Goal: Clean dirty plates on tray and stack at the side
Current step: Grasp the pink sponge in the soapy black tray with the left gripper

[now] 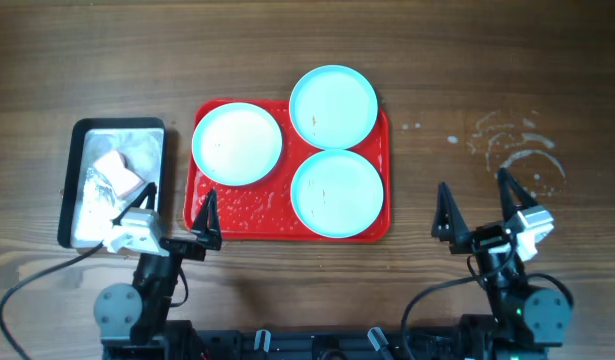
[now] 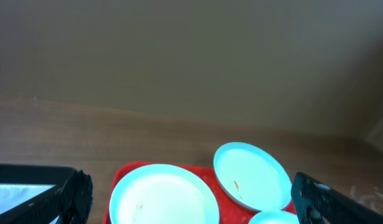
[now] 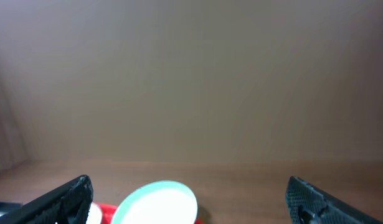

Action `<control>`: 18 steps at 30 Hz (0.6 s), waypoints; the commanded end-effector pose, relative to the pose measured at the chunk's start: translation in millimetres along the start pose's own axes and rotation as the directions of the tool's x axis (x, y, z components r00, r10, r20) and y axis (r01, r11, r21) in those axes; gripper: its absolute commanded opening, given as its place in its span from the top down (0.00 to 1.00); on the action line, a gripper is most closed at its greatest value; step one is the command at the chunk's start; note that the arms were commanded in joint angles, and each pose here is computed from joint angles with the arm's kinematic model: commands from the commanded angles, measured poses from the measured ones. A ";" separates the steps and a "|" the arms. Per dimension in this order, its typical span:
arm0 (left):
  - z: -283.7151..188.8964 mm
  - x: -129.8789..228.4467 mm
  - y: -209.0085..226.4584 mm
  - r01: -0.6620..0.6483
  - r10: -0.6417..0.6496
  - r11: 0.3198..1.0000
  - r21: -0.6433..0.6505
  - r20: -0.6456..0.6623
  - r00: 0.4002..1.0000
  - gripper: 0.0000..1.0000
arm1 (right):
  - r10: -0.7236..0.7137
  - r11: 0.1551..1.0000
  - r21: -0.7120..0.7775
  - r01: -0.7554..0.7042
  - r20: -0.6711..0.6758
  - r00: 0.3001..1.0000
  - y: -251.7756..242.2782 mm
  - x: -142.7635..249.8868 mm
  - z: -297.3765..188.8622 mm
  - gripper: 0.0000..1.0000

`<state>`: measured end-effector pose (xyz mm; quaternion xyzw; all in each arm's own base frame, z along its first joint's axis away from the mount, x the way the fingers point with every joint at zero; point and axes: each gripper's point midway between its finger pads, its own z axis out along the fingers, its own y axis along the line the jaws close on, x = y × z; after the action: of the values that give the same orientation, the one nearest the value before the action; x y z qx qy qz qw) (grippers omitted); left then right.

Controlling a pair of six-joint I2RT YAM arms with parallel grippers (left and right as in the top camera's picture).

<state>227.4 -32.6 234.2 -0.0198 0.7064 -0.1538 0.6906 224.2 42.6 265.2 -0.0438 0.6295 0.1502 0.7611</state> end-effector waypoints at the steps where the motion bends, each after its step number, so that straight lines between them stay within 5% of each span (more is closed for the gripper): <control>1: -3.6 -34.8 -13.6 -0.011 0.012 1.000 0.017 -0.024 1.000 0.00 | -0.025 0.998 -0.063 0.023 -0.026 0.999 20.0 -38.5 -3.3 0.00; 8: 27.0 -76.0 -17.9 0.035 -0.051 0.998 -0.060 -0.307 0.950 0.00 | -0.007 0.999 -0.054 -0.005 -0.214 0.977 28.3 -95.4 16.4 0.00; 12: 41.5 -91.1 -15.5 0.002 -0.066 0.993 -0.121 -0.529 0.846 0.00 | 0.063 0.990 -0.088 -0.110 -0.423 0.904 39.7 -109.0 38.1 0.00; 18: 58.7 -90.0 -5.9 -0.061 -0.088 0.984 -0.166 -0.761 0.643 0.00 | 0.205 0.969 0.065 -0.238 -0.749 0.630 26.1 -76.5 66.5 0.00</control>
<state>272.5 -28.4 323.1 -0.0419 0.9361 -0.1035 0.3335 251.7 66.1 356.5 -0.0355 0.8723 0.2118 0.4392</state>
